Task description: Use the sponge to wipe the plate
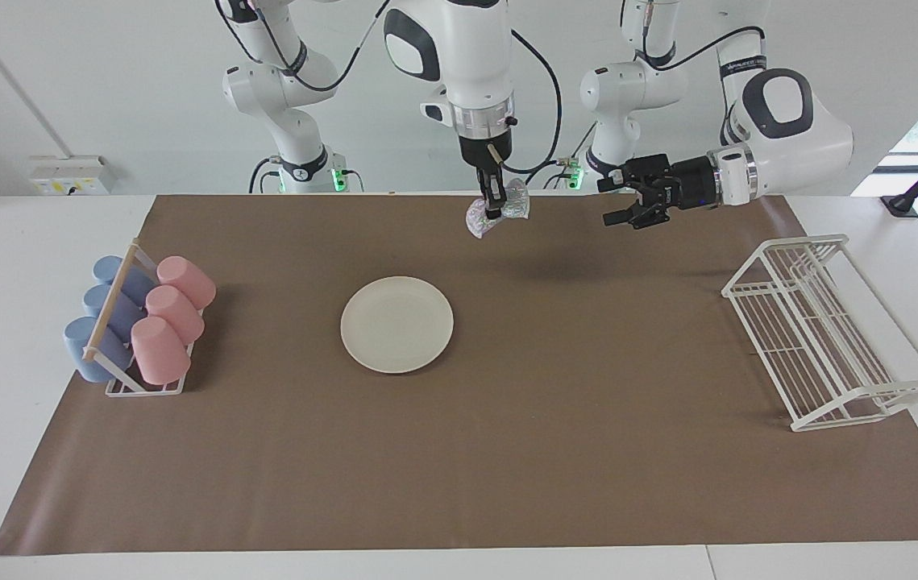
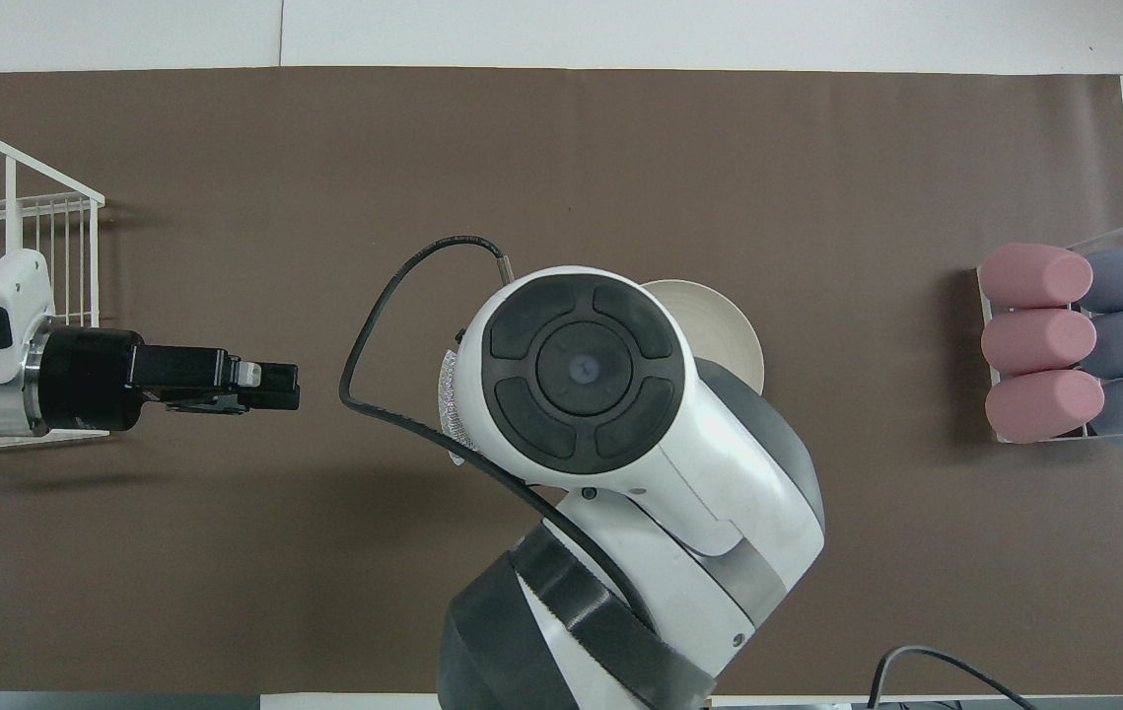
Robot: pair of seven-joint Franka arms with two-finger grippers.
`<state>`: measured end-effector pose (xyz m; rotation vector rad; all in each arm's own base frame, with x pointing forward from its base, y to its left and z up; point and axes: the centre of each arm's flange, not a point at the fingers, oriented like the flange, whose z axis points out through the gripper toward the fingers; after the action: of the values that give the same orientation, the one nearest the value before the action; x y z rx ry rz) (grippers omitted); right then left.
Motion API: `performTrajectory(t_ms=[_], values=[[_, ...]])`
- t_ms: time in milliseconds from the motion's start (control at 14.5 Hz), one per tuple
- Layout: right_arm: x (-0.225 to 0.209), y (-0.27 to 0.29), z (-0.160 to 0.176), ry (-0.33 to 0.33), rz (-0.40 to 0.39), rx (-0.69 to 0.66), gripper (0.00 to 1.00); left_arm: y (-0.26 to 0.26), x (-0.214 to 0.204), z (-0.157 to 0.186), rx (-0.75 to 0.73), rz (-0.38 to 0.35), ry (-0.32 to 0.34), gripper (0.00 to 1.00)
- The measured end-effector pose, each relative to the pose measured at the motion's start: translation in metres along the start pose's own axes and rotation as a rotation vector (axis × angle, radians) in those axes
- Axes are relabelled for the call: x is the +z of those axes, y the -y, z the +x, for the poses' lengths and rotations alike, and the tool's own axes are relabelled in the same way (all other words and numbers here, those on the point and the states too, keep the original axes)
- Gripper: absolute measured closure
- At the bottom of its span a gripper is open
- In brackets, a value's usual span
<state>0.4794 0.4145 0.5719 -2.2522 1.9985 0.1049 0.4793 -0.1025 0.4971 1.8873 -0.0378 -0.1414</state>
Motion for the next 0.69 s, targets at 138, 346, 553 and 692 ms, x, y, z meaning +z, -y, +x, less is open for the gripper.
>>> performTrajectory(t_ms=[138, 346, 553, 692], values=[[0.0, 0.0, 0.0, 0.0, -0.001, 0.0, 0.9, -0.006, 0.02, -0.002, 0.016, -0.016, 0.03, 0.0], [0.0, 0.0, 0.001, 0.0, -0.001, 0.001, 0.9, -0.019, 0.065, -0.006, 0.052, 0.009, 0.068, 0.0], [0.0, 0.002, 0.002, -0.001, 0.0, 0.005, 0.9, -0.029, 0.099, -0.011, 0.076, 0.024, 0.08, 0.0], [0.0, 0.002, 0.003, -0.001, 0.0, 0.005, 0.9, -0.032, 0.113, -0.013, 0.085, 0.032, 0.078, 0.0]])
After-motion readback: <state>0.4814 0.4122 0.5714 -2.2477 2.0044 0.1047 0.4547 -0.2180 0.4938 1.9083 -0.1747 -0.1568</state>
